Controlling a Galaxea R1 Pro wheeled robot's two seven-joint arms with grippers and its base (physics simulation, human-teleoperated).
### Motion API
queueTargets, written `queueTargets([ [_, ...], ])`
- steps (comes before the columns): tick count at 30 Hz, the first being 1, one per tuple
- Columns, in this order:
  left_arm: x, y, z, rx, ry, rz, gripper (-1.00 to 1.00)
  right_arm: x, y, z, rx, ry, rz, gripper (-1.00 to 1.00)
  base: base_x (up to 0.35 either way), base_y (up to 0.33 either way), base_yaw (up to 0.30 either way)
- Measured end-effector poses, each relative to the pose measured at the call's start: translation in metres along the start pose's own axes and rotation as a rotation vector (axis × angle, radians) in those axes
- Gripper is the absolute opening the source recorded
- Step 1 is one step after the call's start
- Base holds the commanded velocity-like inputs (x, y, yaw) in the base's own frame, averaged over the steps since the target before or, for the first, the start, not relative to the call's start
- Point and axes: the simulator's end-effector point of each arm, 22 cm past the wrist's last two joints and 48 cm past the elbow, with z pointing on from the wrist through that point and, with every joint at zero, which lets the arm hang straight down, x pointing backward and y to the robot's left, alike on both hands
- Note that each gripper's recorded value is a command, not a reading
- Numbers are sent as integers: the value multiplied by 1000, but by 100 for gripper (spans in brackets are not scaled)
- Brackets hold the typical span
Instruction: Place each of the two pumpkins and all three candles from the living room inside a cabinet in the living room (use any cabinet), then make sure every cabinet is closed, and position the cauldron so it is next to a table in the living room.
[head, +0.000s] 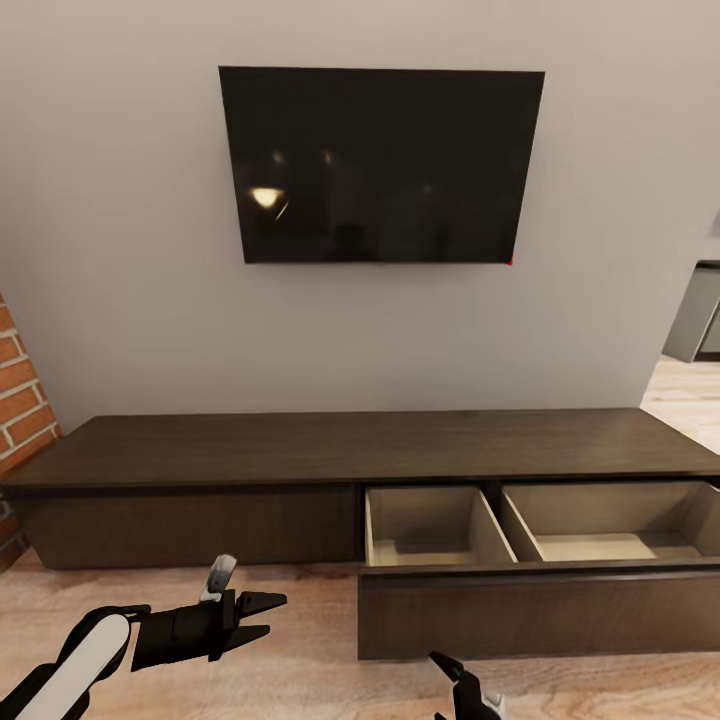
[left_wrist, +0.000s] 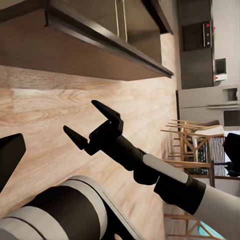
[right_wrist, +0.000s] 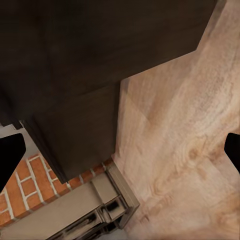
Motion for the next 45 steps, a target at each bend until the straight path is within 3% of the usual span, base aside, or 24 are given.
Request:
queueTargets([
  [45,-46,-86,-29,-8,-10,-4,100,14,94,-29,12,4,1,100,0,0,0],
])
